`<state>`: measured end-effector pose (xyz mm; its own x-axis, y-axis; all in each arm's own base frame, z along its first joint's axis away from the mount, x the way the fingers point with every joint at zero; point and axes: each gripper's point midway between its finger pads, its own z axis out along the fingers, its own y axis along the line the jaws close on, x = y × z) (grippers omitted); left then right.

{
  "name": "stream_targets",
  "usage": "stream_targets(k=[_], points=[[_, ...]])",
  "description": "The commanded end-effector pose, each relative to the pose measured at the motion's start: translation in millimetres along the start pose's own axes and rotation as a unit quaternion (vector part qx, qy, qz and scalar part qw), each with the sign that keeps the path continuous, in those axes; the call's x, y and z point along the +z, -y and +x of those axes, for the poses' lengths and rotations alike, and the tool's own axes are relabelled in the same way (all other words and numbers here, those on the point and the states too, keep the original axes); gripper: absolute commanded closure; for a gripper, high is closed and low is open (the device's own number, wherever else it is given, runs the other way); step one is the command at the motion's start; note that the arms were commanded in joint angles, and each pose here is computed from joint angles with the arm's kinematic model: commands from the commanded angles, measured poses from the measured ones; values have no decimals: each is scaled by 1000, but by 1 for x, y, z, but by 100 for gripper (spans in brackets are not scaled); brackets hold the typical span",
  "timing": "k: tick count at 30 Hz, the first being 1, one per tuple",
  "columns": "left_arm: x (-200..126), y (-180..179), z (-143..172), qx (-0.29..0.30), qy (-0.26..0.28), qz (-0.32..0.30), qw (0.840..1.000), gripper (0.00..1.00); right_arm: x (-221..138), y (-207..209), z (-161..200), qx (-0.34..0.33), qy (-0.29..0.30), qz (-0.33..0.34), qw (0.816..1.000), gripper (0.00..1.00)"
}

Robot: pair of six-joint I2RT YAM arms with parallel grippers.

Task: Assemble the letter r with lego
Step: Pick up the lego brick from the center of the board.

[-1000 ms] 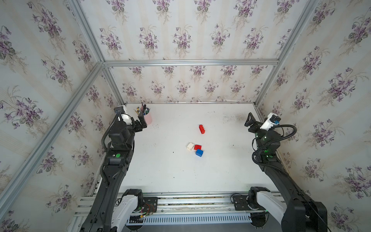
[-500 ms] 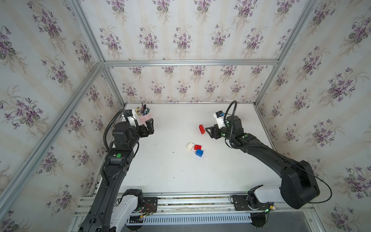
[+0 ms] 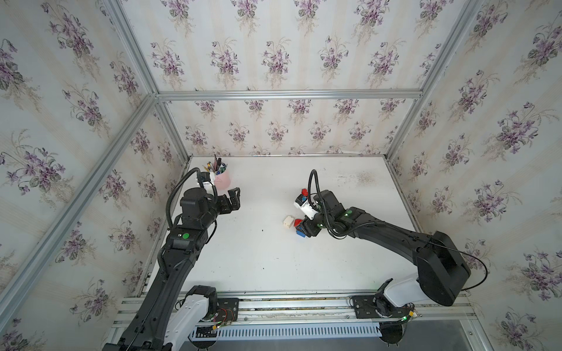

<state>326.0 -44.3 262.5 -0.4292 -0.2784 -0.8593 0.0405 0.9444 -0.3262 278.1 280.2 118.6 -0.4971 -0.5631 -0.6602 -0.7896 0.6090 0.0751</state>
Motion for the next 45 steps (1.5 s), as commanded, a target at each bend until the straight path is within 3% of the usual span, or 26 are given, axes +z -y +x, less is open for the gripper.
stream_targets(k=[1, 7, 15, 25, 36, 45], points=[[4, -2, 0, -7, 1, -4, 1000, 0, 1, 8, -11, -7, 10, 20, 1000, 35], [9, -3, 7, -10, -12, -4, 1000, 0, 23, 6, 17, -5, -62, 2, 998, 53], [13, -5, 14, -12, -22, -7, 1000, 0, 45, 10, 36, 8, -116, 2, 993, 61], [15, -9, 20, -19, -28, -15, 999, 0, 55, 16, 55, 9, -153, 14, 988, 59], [20, -12, 27, -29, -39, -19, 999, 0, 61, 16, 59, -1, -157, 21, 987, 56], [24, -12, 32, -33, -45, -19, 998, 0, 62, 16, 48, -8, -137, 19, 990, 59]])
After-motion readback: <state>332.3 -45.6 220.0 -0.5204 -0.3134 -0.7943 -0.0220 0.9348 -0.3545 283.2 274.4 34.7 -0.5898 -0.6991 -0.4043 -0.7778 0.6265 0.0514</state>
